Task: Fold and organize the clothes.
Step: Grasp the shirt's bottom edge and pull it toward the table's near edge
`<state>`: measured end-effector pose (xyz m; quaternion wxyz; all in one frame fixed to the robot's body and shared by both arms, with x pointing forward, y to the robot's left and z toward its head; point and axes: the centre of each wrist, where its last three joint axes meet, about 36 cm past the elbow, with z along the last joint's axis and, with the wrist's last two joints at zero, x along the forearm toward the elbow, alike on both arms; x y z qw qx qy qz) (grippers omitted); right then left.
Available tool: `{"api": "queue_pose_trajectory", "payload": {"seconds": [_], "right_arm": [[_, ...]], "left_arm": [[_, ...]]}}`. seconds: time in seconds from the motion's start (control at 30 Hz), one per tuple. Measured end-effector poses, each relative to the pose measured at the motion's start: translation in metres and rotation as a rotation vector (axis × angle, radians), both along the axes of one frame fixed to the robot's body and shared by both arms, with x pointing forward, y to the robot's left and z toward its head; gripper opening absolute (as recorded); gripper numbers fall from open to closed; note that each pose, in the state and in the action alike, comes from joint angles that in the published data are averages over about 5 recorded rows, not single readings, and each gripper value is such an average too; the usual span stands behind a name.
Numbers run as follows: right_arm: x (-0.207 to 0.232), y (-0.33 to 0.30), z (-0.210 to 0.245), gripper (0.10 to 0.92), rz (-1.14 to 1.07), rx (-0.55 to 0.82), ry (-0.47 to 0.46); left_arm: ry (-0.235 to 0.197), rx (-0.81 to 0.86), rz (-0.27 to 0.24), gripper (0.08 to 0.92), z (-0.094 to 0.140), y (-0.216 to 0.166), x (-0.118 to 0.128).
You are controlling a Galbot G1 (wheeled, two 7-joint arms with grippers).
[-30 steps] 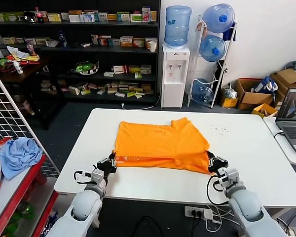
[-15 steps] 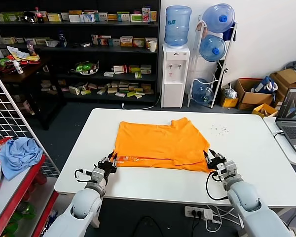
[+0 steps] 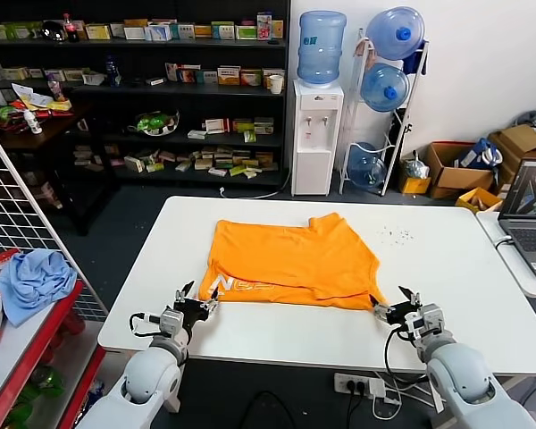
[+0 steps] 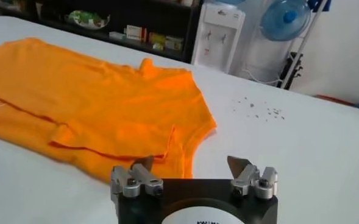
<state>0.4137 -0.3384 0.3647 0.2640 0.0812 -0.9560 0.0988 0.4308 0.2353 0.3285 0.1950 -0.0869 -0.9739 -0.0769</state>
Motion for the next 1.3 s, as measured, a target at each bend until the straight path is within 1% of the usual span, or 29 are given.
{"api": "queue_pose_trajectory", "payload": {"seconds": [0.1, 0.2, 0.4, 0.67, 0.8, 0.9, 1.0, 1.3], "right_arm": [[-0.001, 0.001, -0.003, 0.743, 0.004, 0.007, 0.009], [-0.001, 0.002, -0.008, 0.656, 0.004, 0.013, 0.02], [-0.004, 0.005, -0.015, 0.483, 0.004, 0.018, 0.049], [-0.011, 0.005, -0.018, 0.249, 0.0, 0.002, 0.087], [-0.015, 0.003, -0.017, 0.149, -0.005, -0.006, 0.095], [-0.019, 0.002, -0.015, 0.125, -0.01, -0.011, 0.1], [-0.023, 0.002, -0.012, 0.125, -0.011, -0.017, 0.106], [-0.046, 0.004, 0.005, 0.125, 0.002, -0.051, 0.116]], "left_arm": [[0.012, -0.003, 0.007, 0.804, -0.002, 0.001, 0.0], [0.022, -0.006, 0.012, 0.755, -0.004, 0.003, 0.0], [0.038, -0.01, 0.018, 0.583, -0.007, 0.006, 0.001], [0.055, -0.004, 0.008, 0.349, -0.011, 0.01, -0.006], [0.069, -0.009, 0.002, 0.237, -0.011, 0.01, -0.011], [0.079, -0.015, 0.001, 0.15, -0.01, 0.011, -0.013], [0.086, -0.019, 0.002, 0.096, -0.008, 0.013, -0.017], [0.088, -0.013, -0.008, 0.089, 0.01, 0.021, -0.036]]}}
